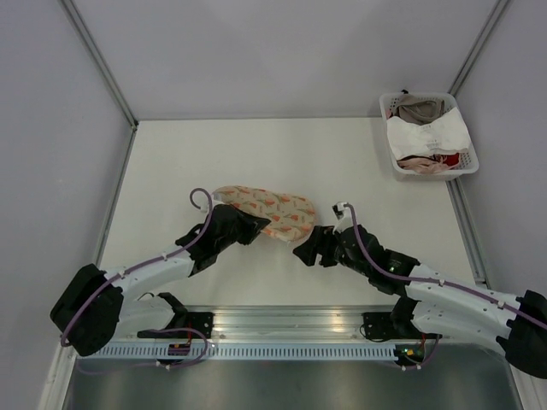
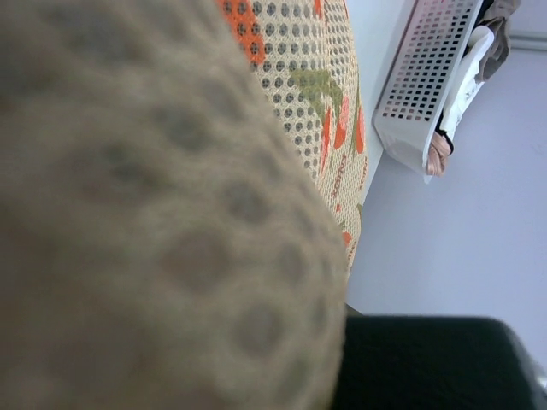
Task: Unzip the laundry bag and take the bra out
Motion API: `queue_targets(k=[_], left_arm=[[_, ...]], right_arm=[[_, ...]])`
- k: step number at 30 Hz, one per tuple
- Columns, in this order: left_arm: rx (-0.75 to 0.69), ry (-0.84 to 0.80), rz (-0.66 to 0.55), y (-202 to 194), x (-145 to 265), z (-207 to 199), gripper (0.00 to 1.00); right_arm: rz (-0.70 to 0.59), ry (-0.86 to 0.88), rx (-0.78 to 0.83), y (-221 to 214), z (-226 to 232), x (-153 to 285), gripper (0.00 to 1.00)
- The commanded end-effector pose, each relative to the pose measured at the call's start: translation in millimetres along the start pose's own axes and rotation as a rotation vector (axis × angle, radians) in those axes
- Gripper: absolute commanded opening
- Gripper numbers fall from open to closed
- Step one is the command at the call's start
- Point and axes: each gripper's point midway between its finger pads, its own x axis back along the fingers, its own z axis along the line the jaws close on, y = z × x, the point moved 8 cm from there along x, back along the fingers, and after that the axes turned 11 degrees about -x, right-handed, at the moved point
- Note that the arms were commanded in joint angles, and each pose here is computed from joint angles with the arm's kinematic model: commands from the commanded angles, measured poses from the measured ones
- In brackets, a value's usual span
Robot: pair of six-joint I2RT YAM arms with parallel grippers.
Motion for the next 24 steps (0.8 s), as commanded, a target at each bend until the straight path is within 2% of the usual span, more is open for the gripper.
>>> queue_targets(k=[1,5,9,13,16,24], left_arm=[[0.118,-0.101,-0.038,14,-9,-47,0.02],[0.159,-0.097,0.018,11,-18,-56,0.02],[0.166,-0.083,0.033,10,-17,-57,0.02],[0.172,-0.062,0.045,7,-16,-50,0.02],[0.173,-0.05,0.058,5,-17,-46,0.02],[0.178,-0.034,0.074,1,-21,-38,0.02]], right_arm=[[-0.06,-0.011,0.144,-4,10,-2,0.81],[-0.074,0.049,0.217,-21,23,-11,0.79],[-0.143,-0.022,0.286,-24,20,-24,0.76],[-0.281,-0.125,0.335,-10,22,-32,0.71],[-0.327,-0.127,0.361,-7,30,-34,0.68],[-0.363,-0.129,0.392,-8,47,-39,0.59]])
